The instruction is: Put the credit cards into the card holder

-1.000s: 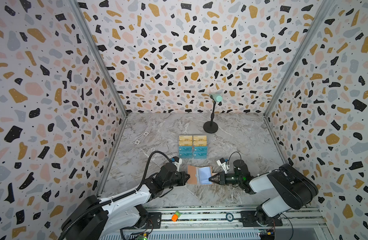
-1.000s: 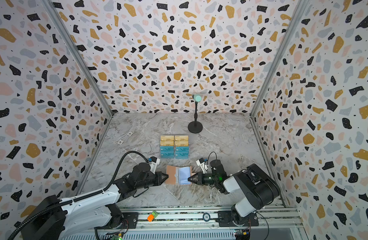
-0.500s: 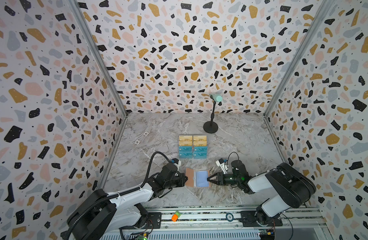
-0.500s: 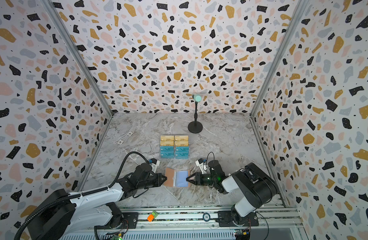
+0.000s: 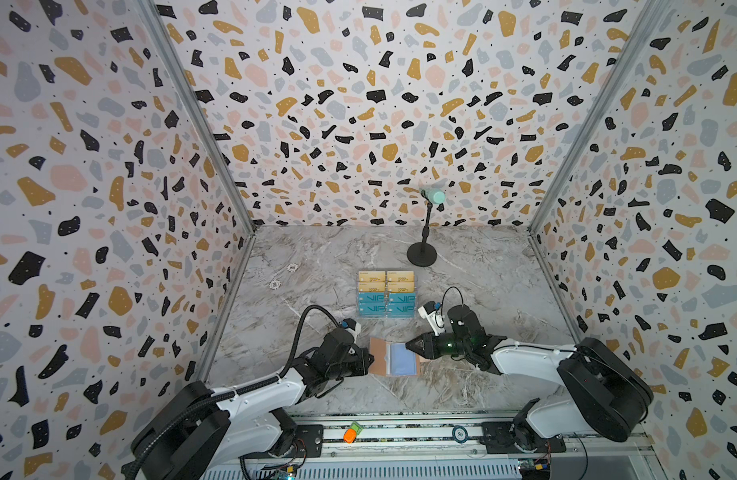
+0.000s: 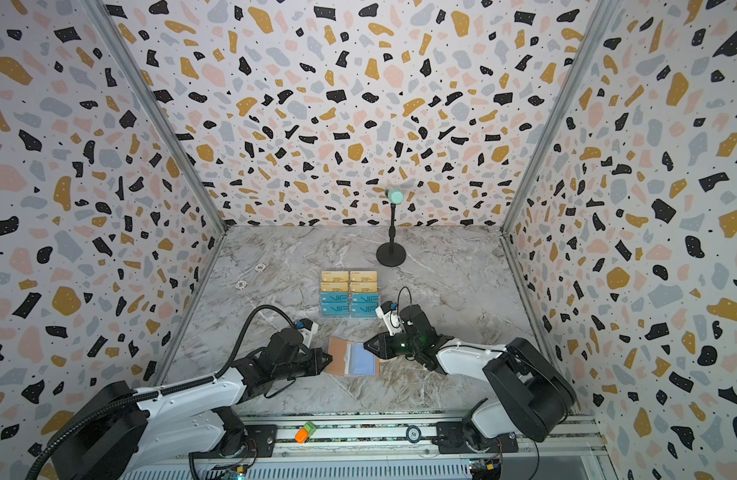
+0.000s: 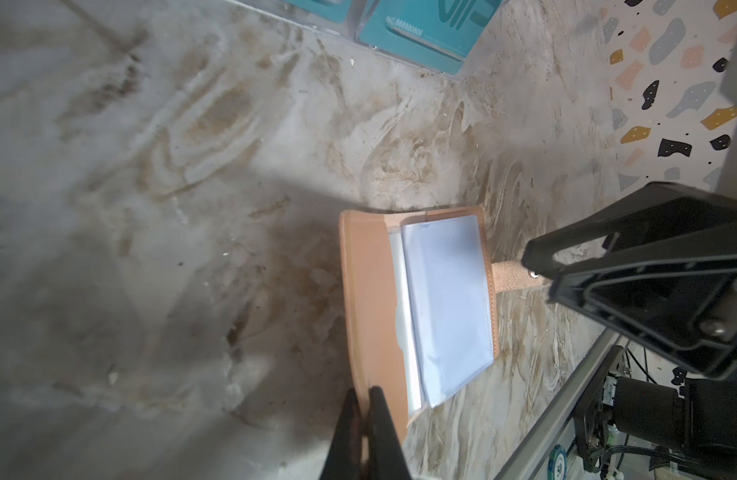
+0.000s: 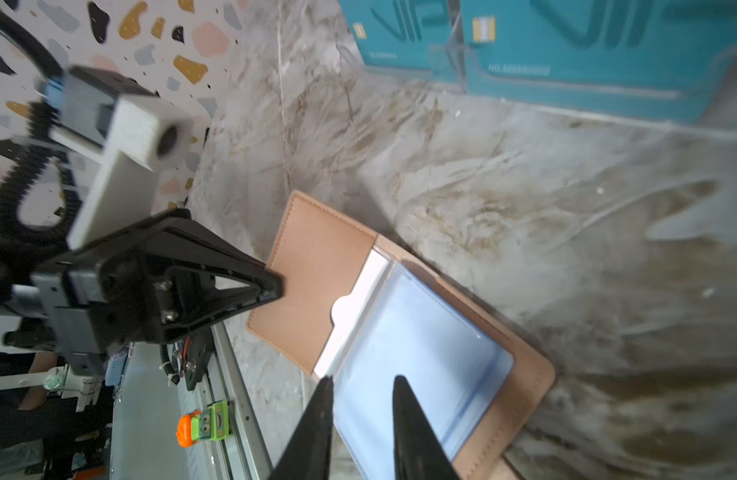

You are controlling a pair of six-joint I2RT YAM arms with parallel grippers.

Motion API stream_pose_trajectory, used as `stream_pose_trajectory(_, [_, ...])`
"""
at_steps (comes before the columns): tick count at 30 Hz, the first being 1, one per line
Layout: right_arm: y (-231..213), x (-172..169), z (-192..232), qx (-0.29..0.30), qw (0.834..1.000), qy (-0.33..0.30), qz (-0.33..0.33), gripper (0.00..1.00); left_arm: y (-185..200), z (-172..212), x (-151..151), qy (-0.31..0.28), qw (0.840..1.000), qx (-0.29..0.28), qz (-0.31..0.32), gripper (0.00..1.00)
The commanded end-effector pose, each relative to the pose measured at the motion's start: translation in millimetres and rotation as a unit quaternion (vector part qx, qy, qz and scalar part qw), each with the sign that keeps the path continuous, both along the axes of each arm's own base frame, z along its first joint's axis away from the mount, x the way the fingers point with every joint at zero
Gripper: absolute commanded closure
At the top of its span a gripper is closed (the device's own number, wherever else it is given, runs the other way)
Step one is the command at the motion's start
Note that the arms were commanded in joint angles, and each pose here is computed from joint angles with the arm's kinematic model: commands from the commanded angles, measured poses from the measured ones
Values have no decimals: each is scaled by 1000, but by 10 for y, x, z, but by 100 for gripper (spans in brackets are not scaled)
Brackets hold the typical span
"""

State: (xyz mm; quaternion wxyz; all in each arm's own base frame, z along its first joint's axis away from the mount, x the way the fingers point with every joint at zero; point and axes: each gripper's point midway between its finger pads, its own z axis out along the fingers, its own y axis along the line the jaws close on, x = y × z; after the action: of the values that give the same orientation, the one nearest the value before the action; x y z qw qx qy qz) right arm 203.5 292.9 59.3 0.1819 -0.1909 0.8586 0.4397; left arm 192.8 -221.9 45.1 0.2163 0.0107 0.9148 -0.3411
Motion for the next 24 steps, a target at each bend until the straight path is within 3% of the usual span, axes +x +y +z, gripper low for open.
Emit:
stream_pose_trajectory(1, [41,-18,-75,-20,1000,-4,12,77,73,-32,-2,0,1000,4,14,94])
stream_pose_trajectory(11, [-64,-71,-399,-84,996,9,10,82,149,-86,-56,7,1000,17,18,90])
stream_pose_trajectory(15, [-65,-65,-399,-85,996,8,9,82,287,32,-16,3,997,70,30,72])
stream_pose_trajectory(17, [-61,-65,-392,-85,996,7,9,82,377,175,55,-4,994,104,45,68])
stream_pose_trajectory(20, [-70,-78,-399,-88,996,7,9,82,366,402,140,-16,992,113,52,69])
stream_pose_trajectory(24, [-55,-80,-396,-86,996,5,9,82,116,514,167,-12,997,67,22,74])
